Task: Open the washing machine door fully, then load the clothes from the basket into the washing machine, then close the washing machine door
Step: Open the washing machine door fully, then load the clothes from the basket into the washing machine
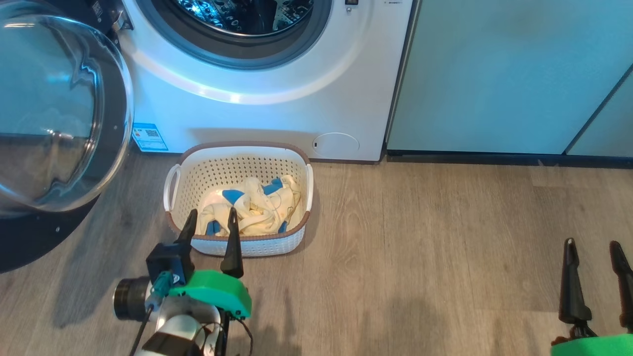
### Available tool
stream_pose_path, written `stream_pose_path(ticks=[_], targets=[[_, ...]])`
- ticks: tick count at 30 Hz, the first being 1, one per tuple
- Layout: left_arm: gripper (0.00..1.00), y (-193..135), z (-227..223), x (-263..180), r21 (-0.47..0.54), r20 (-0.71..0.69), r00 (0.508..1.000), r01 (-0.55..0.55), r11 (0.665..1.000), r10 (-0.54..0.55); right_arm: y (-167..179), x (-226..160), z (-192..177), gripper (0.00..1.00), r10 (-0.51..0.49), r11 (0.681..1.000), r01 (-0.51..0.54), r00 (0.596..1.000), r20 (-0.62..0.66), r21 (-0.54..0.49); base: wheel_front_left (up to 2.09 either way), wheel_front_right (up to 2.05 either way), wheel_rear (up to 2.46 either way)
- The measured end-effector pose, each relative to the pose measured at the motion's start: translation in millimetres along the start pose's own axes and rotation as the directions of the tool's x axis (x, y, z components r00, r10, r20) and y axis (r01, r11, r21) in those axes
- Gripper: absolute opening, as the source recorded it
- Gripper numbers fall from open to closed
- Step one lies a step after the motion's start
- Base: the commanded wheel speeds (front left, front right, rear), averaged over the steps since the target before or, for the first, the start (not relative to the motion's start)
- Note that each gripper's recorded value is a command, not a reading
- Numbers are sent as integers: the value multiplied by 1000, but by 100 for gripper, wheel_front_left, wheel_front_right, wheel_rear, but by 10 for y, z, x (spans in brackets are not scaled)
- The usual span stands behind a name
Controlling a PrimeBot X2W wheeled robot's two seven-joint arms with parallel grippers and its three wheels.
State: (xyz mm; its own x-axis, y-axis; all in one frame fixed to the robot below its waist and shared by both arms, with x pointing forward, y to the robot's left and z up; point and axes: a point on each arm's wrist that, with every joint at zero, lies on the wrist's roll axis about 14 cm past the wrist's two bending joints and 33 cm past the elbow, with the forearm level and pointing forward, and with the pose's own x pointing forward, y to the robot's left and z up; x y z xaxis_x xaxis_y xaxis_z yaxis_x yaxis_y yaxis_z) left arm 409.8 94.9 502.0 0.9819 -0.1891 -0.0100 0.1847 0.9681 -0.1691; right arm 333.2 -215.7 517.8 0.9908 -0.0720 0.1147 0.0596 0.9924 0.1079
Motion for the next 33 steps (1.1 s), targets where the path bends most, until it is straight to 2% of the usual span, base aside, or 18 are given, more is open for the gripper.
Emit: stream_pose_path(ticks=[20,33], targets=[[100,-79,-24,-7,4,-10,1000,24,1000,-24,-16,-17,13,100,-5,1000,5,1000,4,0,5,-5,0],[100,-93,-35,-10,8,-13,999,31,1000,-31,2,-24,0,100,-2,1000,2,1000,-1,5,131,-131,0]])
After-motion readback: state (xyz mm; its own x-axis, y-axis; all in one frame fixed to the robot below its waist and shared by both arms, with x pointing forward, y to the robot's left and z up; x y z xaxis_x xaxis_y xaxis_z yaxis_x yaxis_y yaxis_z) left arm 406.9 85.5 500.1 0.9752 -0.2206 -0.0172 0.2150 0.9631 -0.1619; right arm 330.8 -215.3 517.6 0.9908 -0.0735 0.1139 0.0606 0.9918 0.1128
